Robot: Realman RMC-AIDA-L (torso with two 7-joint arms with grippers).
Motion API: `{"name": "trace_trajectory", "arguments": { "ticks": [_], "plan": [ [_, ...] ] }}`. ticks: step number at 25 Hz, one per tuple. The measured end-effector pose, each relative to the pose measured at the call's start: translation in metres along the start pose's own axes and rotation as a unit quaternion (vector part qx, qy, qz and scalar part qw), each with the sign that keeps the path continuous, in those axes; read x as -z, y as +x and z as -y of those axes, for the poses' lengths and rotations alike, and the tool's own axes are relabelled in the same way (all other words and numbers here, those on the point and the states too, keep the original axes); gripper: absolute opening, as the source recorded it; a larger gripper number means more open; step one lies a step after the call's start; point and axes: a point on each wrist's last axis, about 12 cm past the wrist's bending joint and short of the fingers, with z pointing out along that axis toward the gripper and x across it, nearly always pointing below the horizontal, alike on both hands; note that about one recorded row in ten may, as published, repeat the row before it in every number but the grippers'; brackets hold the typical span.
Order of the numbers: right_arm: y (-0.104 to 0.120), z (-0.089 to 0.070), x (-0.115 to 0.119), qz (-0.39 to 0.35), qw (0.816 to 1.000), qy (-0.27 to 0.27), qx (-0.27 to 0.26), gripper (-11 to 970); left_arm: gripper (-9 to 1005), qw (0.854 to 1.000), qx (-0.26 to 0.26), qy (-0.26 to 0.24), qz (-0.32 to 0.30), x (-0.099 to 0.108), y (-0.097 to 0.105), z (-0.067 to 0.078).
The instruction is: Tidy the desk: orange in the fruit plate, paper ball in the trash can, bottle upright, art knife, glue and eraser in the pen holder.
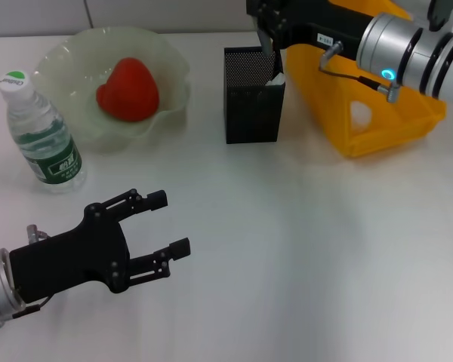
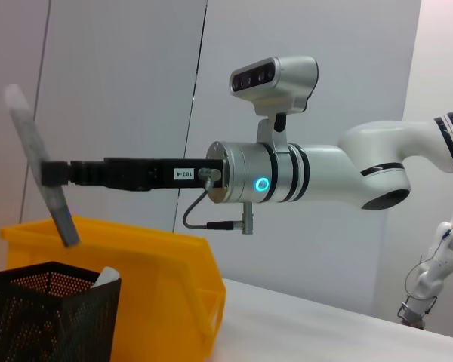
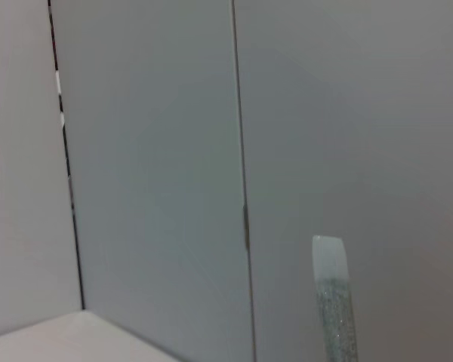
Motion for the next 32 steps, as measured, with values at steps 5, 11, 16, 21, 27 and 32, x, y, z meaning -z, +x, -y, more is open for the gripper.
{"name": "trace_trajectory", "arguments": {
  "ticks": [5,11,16,21,27,32],
  "plan": [
    [-0.001,-0.001,-0.002,0.009,1.000,0.001,0.005,130,802,1.000,-0.001,0.000,-0.001,0.000,-0.001,-0.001],
    [-0.001,-0.004,-0.004,0.008,1.000,-0.009,0.008,134,802,1.000,-0.003,0.000,-0.002,0.001,-0.001,-0.002],
    [0.002,-0.005,-0.002,0.004,1.000,-0.011,-0.004,137,802,1.000,-0.006,0.000,-0.003,0.001,-0.002,-0.003],
    [0.003,-0.004,-0.001,0.005,1.000,-0.009,-0.010,278,802,1.000,-0.006,0.000,-0.003,0.001,-0.002,-0.003],
    [0.004,-0.005,0.002,0.008,1.000,-0.013,-0.018,520,802,1.000,-0.006,0.000,-0.003,0.001,-0.002,-0.003],
    [0.005,-0.004,0.012,0.034,0.999,-0.014,-0.039,640,802,1.000,-0.006,0.000,-0.003,0.001,-0.002,-0.003]
  ]
}}
